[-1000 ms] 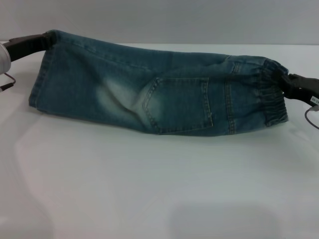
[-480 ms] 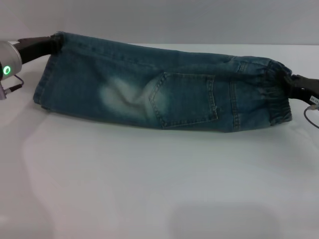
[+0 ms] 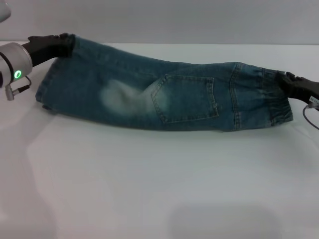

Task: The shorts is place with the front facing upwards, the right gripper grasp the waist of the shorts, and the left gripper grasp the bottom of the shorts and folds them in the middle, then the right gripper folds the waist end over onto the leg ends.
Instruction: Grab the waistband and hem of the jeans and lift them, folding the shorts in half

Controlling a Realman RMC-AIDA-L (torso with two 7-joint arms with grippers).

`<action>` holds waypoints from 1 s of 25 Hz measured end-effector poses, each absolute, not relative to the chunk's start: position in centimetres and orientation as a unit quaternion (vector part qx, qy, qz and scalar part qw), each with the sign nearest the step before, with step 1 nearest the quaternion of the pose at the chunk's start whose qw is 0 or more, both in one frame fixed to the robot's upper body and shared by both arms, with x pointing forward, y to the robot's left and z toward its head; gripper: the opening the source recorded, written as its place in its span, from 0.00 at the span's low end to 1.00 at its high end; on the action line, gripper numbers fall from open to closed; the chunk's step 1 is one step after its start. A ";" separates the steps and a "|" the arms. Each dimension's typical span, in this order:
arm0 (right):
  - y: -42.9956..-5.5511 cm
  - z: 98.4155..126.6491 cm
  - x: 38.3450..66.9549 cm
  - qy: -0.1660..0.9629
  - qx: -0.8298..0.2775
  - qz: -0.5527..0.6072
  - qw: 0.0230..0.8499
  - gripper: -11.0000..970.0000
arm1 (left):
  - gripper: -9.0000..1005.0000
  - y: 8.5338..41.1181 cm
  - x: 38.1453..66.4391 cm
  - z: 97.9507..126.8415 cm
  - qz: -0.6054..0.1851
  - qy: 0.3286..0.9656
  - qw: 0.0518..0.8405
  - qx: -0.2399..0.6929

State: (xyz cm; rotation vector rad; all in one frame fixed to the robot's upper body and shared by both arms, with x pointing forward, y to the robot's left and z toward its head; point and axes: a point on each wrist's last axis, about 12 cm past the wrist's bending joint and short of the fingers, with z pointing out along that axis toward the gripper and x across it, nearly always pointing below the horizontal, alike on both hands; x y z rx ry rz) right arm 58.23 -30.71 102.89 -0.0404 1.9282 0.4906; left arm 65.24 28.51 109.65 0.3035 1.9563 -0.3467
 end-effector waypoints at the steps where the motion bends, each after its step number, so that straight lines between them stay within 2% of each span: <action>1: -30.8 102.9 58.2 0.812 -0.015 0.205 0.547 0.12 | 0.20 28.5 65.2 109.6 -0.147 0.819 0.542 0.123; 4: -31.2 102.9 58.0 0.806 -0.004 0.199 0.558 0.21 | 0.21 28.6 65.0 109.5 -0.151 0.804 0.565 0.109; 9: -31.5 102.8 57.6 0.799 0.005 0.198 0.567 0.45 | 0.21 28.9 64.7 109.4 -0.155 0.789 0.587 0.098; 14: -31.8 102.8 57.3 0.793 0.014 0.199 0.575 0.52 | 0.44 28.9 64.6 109.3 -0.155 0.787 0.589 0.100; 17: -31.7 103.3 56.8 0.770 0.009 0.219 0.599 0.55 | 0.67 28.7 64.6 109.4 -0.160 0.783 0.592 0.105; 25: -29.2 104.4 57.5 0.746 -0.044 0.263 0.610 0.55 | 0.71 28.3 63.9 109.8 -0.189 0.754 0.619 0.117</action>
